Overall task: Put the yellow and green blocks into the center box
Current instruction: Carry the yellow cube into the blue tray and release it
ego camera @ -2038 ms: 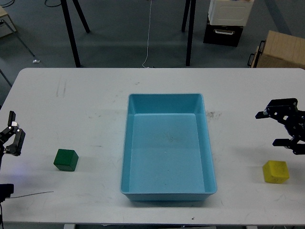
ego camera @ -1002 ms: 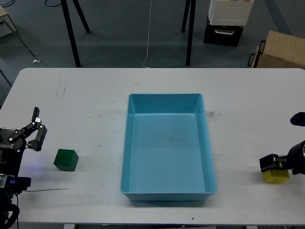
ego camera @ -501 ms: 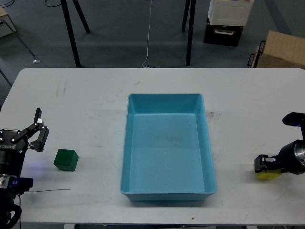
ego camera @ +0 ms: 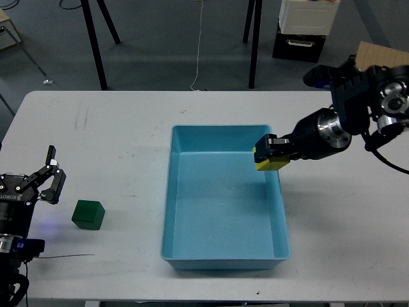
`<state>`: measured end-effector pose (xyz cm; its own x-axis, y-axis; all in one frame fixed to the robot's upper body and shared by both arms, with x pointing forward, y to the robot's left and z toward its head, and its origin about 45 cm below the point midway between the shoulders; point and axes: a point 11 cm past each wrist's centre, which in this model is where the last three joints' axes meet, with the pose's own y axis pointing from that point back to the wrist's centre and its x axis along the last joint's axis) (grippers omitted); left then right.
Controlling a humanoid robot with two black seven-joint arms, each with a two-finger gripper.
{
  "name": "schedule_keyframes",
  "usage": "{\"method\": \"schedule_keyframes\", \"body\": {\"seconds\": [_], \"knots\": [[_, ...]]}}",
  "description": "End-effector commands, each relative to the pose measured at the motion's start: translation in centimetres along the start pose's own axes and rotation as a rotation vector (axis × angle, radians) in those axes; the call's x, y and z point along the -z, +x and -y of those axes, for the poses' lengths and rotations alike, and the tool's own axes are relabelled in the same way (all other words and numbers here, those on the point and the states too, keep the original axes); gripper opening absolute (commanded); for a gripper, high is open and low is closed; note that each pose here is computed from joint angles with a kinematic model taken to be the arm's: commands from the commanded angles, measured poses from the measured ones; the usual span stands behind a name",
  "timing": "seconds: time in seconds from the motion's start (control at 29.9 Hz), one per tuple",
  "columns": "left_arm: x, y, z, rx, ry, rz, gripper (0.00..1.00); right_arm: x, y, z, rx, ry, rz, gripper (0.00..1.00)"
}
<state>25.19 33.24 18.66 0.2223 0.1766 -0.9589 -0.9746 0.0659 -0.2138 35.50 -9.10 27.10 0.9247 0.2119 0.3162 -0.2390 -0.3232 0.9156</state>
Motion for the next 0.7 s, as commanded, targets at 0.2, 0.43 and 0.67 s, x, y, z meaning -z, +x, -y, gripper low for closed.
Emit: {"method": "schedule_keyframes", "body": {"seconds": [0.2,0.43,0.67], "knots": [[0.3,0.6,0.1,-0.006,-0.006,-0.013,1.0,2.6,-3.1,7.7,0.079,-0.114,-0.114,0.16],[0.3,1.0,0.2,-0.015,-0.006,-0.012,1.0,1.8,-2.3,7.6,0.039,-0.144,-0.097,0.99],[0.2,0.7,0.7,-0.007,0.0,-0.006,1.0,2.0,2.4,6.0,-0.066,-0.097,0.076,0.99]]}}
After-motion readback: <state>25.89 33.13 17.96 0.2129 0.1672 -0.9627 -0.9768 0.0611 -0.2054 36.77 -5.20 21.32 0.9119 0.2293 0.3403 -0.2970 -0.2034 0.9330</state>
